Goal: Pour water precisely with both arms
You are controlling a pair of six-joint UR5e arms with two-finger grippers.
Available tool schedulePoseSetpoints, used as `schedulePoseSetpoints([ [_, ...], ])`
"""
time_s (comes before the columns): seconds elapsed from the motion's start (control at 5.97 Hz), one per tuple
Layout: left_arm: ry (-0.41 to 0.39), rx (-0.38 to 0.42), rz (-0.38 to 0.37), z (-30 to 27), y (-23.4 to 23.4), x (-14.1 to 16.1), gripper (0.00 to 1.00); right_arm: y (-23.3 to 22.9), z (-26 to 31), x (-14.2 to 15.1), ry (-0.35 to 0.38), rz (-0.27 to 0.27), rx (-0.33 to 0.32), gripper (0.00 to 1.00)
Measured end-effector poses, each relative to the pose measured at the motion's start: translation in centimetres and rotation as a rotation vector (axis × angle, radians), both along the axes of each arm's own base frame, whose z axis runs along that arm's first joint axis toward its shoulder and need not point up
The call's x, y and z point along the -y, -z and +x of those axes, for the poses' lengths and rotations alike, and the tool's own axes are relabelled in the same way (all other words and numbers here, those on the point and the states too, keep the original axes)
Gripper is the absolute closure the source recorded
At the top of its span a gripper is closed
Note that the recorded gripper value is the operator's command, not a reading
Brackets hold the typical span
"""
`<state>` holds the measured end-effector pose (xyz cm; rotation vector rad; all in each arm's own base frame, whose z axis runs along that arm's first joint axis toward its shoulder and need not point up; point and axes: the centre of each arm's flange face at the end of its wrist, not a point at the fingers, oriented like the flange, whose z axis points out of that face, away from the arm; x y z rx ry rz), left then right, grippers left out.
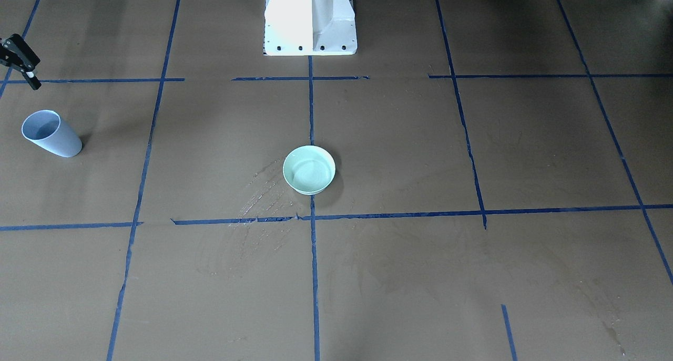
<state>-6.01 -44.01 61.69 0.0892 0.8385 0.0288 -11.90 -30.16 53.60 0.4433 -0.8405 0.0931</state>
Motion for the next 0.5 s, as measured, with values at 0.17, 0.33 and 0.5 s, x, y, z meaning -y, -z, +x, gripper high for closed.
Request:
schedulePoseSetpoints([
  [0.17, 0.0, 0.0, 0.0, 0.0, 0.0, 0.0, 0.0, -1.1, -1.0, -0.3, -0.025, 0.022, -0.002, 0.0],
  [0.33, 0.0, 0.0, 0.0, 0.0, 0.0, 0.0, 0.0, -1.6, -2.1, -0.6, -0.045, 0.037, -0.009, 0.0],
  [0.5, 0.0, -0.001, -0.001, 0.0, 0.0, 0.0, 0.0, -1.8, -3.4, -0.9, -0.064, 0.05, -0.019, 0.0],
])
